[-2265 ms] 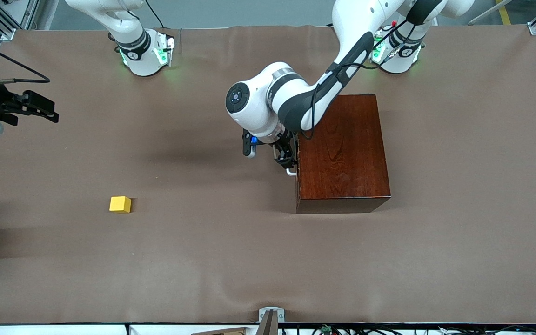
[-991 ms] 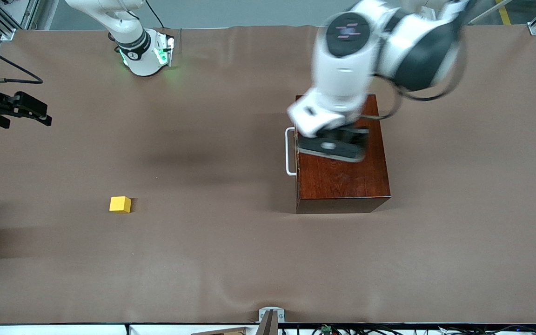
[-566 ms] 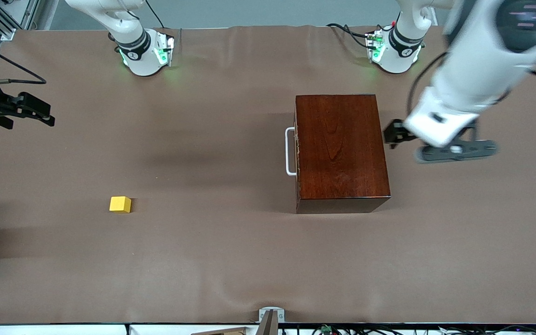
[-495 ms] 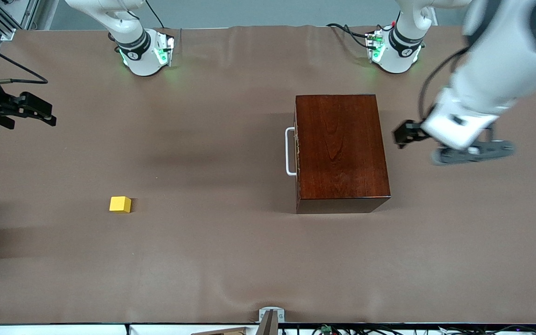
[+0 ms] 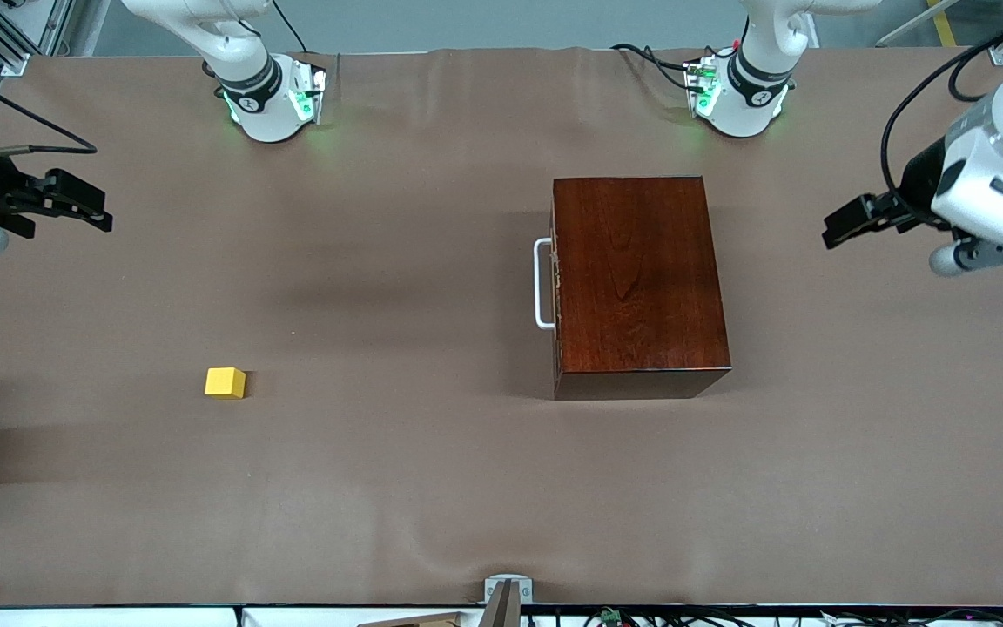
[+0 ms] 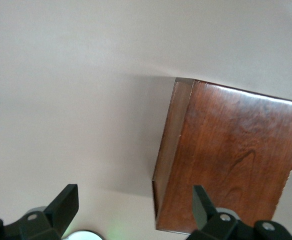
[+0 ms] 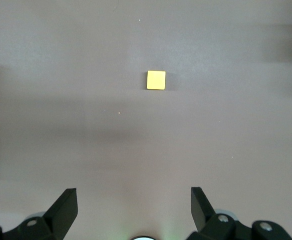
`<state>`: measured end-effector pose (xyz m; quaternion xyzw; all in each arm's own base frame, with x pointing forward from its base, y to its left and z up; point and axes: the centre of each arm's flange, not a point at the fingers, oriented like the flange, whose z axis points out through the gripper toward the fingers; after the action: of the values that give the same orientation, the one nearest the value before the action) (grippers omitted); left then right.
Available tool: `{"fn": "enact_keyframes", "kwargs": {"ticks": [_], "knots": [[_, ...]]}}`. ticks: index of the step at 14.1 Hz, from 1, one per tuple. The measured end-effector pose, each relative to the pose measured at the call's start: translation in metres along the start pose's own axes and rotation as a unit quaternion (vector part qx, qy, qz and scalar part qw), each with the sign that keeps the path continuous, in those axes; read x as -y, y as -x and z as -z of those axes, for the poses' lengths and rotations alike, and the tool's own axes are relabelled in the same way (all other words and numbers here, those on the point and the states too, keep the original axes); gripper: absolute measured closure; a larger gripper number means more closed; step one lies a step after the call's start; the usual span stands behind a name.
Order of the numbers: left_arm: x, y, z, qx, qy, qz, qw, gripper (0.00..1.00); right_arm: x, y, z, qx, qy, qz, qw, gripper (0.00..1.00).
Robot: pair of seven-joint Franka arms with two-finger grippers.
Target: Open drawer, take yellow block, close drawer
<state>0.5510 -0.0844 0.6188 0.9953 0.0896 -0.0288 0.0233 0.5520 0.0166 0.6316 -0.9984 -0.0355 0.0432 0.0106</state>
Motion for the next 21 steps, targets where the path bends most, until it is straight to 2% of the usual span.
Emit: {"fn": "enact_keyframes", "kwargs": {"ticks": [3,6,15,21], "knots": [[0.027,0.008,-0.001,-0.014,0.004,-0.057,0.998,0.0,0.0,0.0,0.0,0.0,0.0,0.0,1.0,0.0],[0.029,0.007,0.001,-0.031,-0.002,-0.098,0.995,0.0,0.0,0.0,0.0,0.0,0.0,0.0,1.0,0.0],[0.032,-0.005,-0.011,-0.036,-0.011,-0.1,0.994,0.0,0.001,0.001,-0.001,0.006,0.0,0.001,1.0,0.0],[0.033,-0.005,-0.011,-0.037,-0.011,-0.099,0.994,0.0,0.024,0.001,-0.002,0.008,0.002,0.023,1.0,0.0]]}}
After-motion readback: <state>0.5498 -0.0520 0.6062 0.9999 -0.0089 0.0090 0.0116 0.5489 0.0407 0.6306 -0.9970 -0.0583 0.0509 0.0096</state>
